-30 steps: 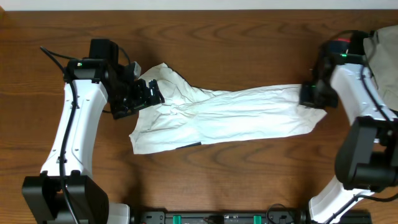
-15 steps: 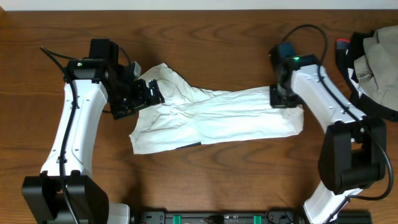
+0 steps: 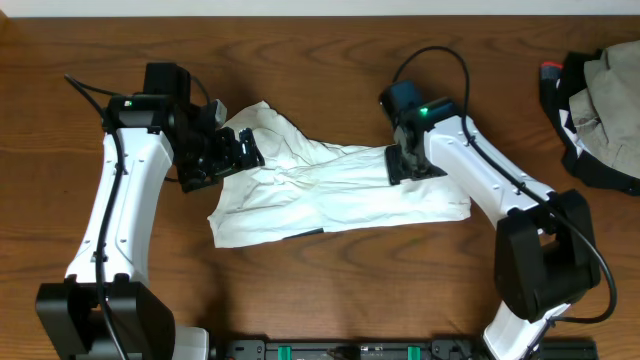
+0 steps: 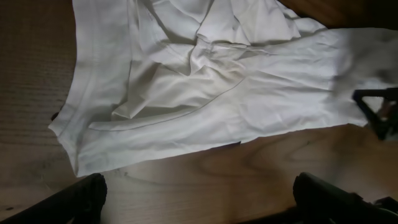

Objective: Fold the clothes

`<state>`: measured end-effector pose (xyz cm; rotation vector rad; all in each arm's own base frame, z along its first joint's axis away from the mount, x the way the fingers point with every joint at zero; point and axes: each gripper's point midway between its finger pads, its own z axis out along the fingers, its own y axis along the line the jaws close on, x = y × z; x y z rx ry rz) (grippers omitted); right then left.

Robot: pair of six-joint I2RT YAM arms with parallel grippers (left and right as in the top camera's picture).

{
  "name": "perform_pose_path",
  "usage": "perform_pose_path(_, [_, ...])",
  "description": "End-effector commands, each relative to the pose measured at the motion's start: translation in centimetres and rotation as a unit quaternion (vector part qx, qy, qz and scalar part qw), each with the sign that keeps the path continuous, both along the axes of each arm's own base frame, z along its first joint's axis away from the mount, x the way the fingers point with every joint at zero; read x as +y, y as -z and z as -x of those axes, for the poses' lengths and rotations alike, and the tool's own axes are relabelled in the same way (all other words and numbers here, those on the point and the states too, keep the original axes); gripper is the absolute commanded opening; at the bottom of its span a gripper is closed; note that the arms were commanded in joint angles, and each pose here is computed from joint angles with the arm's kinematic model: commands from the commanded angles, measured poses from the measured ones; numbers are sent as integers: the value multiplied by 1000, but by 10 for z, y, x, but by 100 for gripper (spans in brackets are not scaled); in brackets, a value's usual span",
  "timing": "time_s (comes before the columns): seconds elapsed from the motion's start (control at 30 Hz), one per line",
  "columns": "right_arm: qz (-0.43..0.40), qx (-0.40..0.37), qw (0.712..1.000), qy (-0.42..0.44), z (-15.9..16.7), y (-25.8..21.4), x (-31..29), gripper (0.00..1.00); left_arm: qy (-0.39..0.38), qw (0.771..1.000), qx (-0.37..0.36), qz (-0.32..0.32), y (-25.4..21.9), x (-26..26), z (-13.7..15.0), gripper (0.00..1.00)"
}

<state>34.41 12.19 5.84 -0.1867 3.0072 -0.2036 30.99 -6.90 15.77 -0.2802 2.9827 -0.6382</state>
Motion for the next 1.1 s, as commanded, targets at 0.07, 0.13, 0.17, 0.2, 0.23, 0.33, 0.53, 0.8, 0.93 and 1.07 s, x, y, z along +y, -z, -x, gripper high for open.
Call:
perform_pose_path(0.07, [-14,-5,1000,-7,3,-7,10,75,9,1000,-10,-7,-4,2,-1,98])
perform_pose_path(0.13, [-12,-7,1000,-6,3,-7,9,77,9,1000,-10,-7,-4,2,-1,98])
perform_pose_path(0.17, [-9,-8,1000,-3,2,-8,6,80,9,1000,-10,-7,-4,2,-1,98])
perform_pose_path(0.2, [-8,-9,1000,3,0,-8,2,81,9,1000,-10,-7,-4,2,-1,98])
perform_pose_path(0.23, [-7,-12,1000,11,-3,-11,-3,83,9,1000,-10,-7,-4,2,-1,98])
perform_pose_path(0.33, [-10,-22,999,44,-13,-19,-23,87,9,1000,-10,-7,-4,2,-1,98])
perform_pose_path(0.53, [-51,-51,990,121,-43,-57,-82,94,9,1000,-13,-7,-4,2,-1,98])
perform_pose_path(0.8, [-215,-38,964,149,-50,-55,-119,93,9,1000,-13,-7,-4,2,-1,98])
perform_pose_path(0.93, [-287,-35,948,133,-47,-50,-113,94,9,1000,-13,-7,-4,2,-2,98])
perform_pose_path(1.07, [-289,-34,947,135,-44,-36,-112,95,9,1000,-12,-7,-4,2,-1,98])
